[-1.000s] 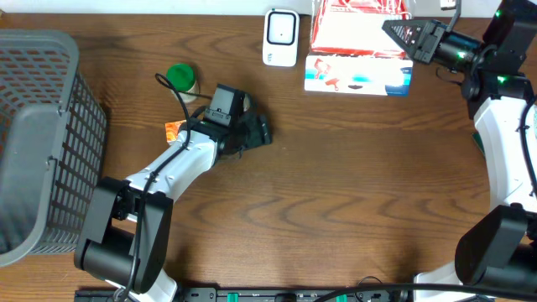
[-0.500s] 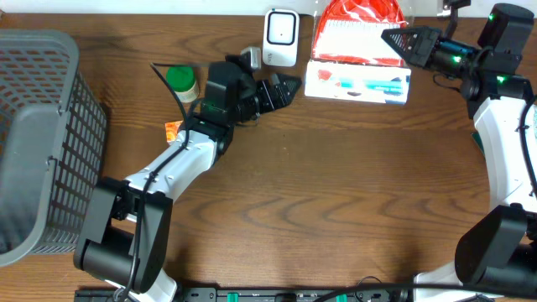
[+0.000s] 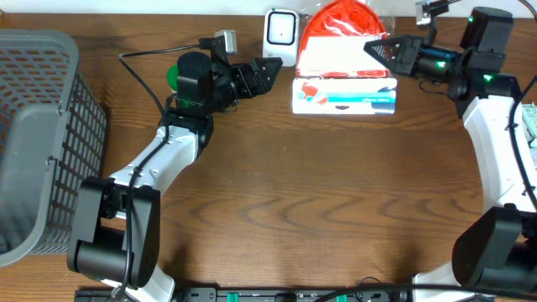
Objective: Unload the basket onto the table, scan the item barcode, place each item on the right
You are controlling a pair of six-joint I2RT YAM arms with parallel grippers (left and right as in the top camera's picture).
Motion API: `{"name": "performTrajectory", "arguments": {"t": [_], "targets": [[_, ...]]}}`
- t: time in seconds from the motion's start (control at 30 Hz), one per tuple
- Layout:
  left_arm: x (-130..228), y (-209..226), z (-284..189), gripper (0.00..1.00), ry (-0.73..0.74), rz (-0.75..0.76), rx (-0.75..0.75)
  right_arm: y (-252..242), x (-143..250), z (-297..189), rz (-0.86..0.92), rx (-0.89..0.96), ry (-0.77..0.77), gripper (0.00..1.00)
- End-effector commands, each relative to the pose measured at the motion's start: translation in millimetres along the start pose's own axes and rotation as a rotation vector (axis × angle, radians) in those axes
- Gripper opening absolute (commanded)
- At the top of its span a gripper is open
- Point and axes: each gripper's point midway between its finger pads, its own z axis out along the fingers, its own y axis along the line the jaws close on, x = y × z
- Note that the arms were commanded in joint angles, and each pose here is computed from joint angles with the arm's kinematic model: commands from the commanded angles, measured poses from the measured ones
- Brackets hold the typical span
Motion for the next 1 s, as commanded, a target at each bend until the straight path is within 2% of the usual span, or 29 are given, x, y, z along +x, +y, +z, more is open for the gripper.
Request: {"name": "performTrajectory", "arguments": {"t": [0.0,0.2,0.43,0.67,0.97], "targets": [[-15,-29,0,0.98,-0.005,0.09,0.098,11,1,5,-0.049,-0.011,0.006,0.01],[-22,-33,-3,0.98,-0.026,0.117,0.126,7,5,14,-0.043,0.031,0.011,0.01],[-37,-54,-12,0.98,-0.041,0.166,0.231,-1,14,23,-0.033,0.052,0.042,0.01],[-27,-67,-14,0.98,0.019,0.162,0.304,1,23,41,-0.044,0.023,0.076,0.01],[-23,-72,-13,0.98,0.043,0.105,0.321,19,26,52,-0.089,-0.037,0.09,0.01]]}}
